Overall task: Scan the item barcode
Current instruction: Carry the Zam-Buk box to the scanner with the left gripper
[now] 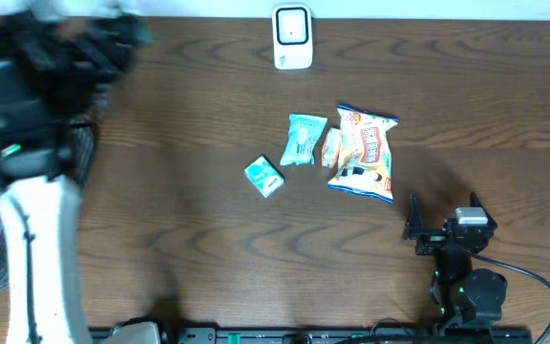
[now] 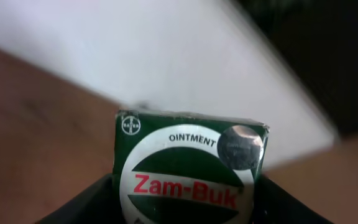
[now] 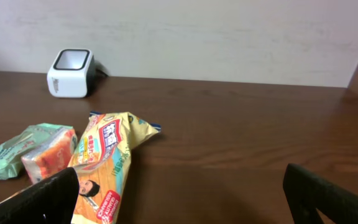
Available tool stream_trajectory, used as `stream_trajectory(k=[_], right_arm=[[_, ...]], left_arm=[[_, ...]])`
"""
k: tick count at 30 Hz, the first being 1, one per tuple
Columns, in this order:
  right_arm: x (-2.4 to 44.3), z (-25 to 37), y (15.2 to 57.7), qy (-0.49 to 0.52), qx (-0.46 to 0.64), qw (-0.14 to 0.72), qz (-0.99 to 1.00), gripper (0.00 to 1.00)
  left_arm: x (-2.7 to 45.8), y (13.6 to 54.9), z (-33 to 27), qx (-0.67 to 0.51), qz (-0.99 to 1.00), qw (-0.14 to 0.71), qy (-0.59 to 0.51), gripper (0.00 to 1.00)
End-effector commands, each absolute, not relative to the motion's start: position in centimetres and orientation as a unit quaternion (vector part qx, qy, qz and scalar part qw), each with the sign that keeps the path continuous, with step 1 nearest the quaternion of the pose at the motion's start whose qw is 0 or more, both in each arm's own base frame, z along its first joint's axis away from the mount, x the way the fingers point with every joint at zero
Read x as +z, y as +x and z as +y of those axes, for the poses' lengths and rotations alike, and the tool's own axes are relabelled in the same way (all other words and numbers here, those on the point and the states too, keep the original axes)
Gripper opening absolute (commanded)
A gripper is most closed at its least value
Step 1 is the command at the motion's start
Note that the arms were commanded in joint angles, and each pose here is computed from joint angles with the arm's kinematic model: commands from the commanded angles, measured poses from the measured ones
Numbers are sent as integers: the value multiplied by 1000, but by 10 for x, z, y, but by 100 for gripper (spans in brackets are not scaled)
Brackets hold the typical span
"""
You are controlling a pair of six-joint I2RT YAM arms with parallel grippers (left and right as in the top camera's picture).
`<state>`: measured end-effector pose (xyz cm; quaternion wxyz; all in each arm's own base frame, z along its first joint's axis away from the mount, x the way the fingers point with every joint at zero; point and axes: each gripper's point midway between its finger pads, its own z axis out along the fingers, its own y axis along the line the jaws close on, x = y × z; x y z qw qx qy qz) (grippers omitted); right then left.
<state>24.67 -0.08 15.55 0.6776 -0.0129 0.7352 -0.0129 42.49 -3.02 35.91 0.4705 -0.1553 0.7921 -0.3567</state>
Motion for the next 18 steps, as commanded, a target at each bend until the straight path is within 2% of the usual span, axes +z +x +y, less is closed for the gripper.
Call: stream_trajectory(k=[1,6,15,17,18], right_arm=[[154,1,247,-19,-13,676,736,99],[154,1,247,-19,-13,676,736,99],[154,1,247,-19,-13,676,736,99],[154,1,247,-19,-13,676,736,99],[154,1,247,-19,-13,676,736,99]], left_arm=[[312,443,-69,-293,839,447,-108,62],[228,461,-121,-222,896,380,-63,63],[110,465,-141,-132,949,281,-61,63],[90,461,-144,-125,957,256,-59,73],[81,459,-145,-122,960,246,-58,74]])
